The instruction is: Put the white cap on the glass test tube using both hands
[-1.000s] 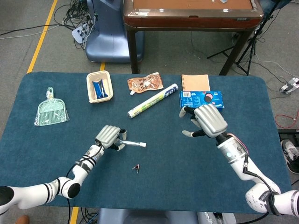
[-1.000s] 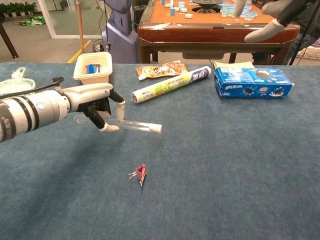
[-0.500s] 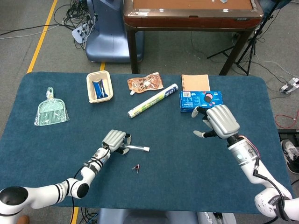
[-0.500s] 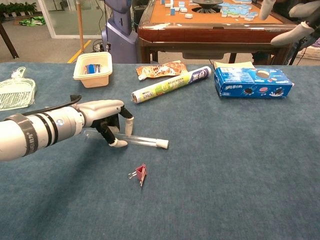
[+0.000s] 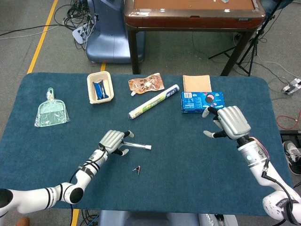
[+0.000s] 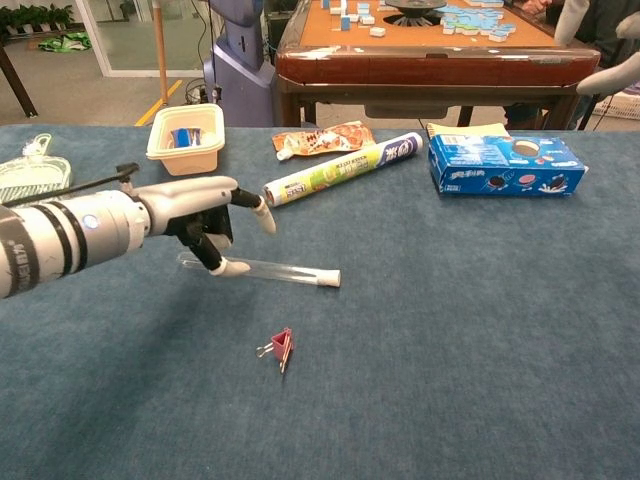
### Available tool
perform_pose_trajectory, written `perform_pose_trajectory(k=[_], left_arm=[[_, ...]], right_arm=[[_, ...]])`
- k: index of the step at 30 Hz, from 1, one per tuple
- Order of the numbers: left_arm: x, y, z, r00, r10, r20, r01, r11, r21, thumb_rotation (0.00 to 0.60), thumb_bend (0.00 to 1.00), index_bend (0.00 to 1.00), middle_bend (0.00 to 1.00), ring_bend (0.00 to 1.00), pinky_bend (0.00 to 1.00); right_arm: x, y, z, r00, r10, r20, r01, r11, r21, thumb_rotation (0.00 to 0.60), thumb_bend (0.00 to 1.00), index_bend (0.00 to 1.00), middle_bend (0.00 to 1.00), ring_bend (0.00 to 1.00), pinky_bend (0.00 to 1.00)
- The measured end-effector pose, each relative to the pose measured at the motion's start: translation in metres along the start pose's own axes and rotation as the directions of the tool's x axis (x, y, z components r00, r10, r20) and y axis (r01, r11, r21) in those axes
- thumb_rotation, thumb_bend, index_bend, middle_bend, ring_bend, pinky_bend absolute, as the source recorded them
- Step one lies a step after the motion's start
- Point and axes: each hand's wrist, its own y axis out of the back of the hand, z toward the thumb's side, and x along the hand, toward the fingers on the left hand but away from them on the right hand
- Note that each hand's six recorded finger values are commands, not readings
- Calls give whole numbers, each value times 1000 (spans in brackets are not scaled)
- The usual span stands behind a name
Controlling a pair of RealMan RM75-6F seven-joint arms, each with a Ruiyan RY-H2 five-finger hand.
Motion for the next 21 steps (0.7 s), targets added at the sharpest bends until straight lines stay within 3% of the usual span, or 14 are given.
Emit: perform_pose_trajectory(k=[6,10,13,15,18,21], left_arm=[[-33,41,-24,996,87,-36,-88,996,-11,600,258,273,970,904,1000],[-63,70,-57,981,160,-107,-161,987,-3,600,259,295,883,824,1000],[-89,88,-84,960,222,-171,-223,975,13,600,258,305,816,733,983],[-107,96,-101,941,264,-210,-263,964,32,600,259,306,772,661,897],[-134,101,-122,914,312,-259,-306,950,63,600,259,306,694,583,780],[-158,101,-135,892,352,-285,-337,936,103,600,259,306,618,531,676]], right_arm=[[23,-2,-30,996,25,86,-31,997,64,578,52,445,997,1000,1000],[44,-5,-52,987,40,156,-57,993,103,587,100,445,901,978,1000],[60,-9,-65,978,48,203,-73,990,120,596,140,445,785,862,1000],[69,-13,-72,972,51,227,-80,989,123,600,160,445,698,756,983],[82,-20,-80,966,57,253,-91,988,126,600,163,445,585,612,855],[90,-24,-82,967,40,253,-76,988,133,600,164,445,549,565,797]])
